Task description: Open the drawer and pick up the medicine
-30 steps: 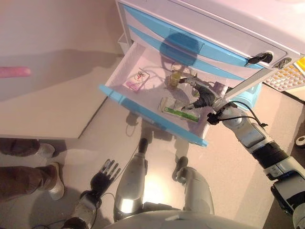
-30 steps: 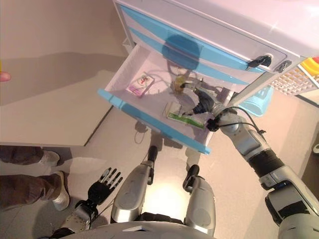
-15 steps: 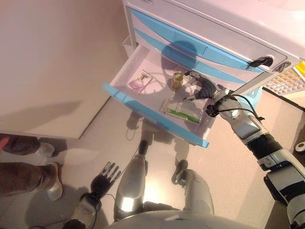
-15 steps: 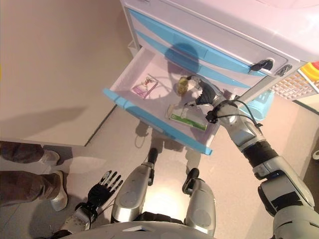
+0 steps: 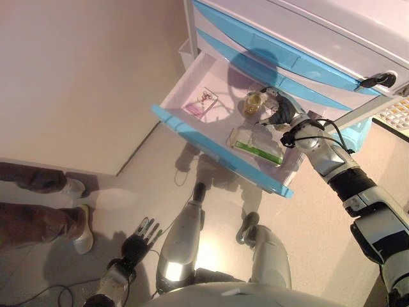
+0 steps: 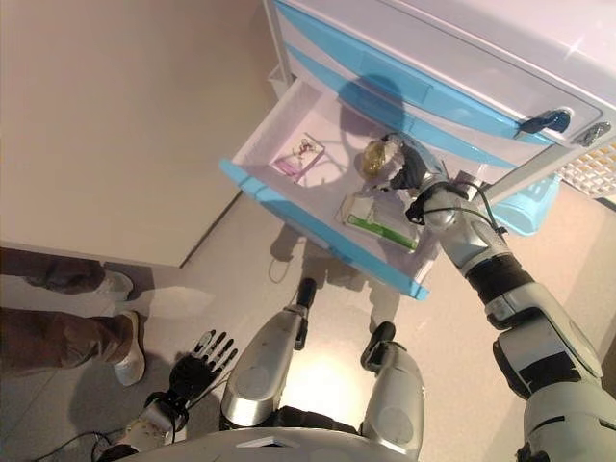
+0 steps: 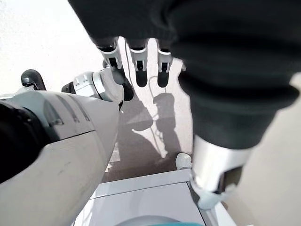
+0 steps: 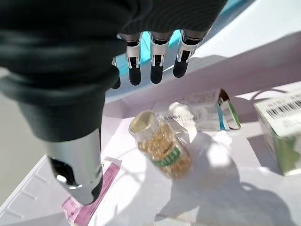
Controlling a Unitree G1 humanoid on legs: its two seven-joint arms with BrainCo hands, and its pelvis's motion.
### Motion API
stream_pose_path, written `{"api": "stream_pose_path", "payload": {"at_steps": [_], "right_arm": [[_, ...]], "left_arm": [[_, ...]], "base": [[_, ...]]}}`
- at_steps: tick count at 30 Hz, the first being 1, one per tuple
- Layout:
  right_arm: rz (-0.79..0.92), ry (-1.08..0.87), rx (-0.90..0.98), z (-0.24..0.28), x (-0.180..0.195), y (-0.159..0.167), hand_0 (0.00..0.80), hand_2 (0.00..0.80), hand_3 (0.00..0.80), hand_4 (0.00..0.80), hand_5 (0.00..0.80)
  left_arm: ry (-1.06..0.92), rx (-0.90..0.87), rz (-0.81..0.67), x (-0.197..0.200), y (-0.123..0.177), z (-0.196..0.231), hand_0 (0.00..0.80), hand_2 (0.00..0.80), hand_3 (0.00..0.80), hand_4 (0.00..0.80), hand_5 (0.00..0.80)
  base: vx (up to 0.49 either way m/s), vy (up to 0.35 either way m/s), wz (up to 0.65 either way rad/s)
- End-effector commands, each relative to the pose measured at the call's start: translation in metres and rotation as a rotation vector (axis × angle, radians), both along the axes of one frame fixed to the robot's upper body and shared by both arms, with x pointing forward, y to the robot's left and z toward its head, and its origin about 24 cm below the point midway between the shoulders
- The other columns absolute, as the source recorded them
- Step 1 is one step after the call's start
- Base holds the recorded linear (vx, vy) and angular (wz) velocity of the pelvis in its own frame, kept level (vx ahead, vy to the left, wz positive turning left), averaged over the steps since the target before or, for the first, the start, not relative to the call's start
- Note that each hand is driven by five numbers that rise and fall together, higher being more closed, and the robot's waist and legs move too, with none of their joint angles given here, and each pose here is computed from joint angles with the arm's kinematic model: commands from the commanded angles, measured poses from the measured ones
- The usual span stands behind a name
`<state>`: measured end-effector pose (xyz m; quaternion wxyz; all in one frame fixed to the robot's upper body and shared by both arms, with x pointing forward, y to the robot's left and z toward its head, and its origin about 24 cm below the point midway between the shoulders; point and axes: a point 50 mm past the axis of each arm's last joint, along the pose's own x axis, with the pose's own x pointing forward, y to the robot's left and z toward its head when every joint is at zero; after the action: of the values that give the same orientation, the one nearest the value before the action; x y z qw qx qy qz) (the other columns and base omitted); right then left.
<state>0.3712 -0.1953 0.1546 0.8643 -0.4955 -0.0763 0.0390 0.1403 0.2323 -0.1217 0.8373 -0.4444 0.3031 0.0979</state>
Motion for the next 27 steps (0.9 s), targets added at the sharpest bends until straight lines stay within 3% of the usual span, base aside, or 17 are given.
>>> {"api": "stream_pose_path", "payload": {"at_steps": [1,27], "right_arm": [[0.029,-0.113,-0.006,0.030,0.009,0.015,0.000,0.000,0.000,0.000,0.000],[-0.138,-0.184,-0.265,0.063,0.031,-0.004,0.000,0.000,0.000,0.000,0.000]], "left_arm": [[0.014,0.020,-0.013,-0.019,0.007,0.000,0.000,0.000,0.000,0.000,0.000],[-0.019,0.014,0.000,-0.009,0.010,0.006,0.000,0.000,0.000,0.000,0.000]], "base": [[-0.025,0.020,0.03],[-0.008,0.006,0.02]]}}
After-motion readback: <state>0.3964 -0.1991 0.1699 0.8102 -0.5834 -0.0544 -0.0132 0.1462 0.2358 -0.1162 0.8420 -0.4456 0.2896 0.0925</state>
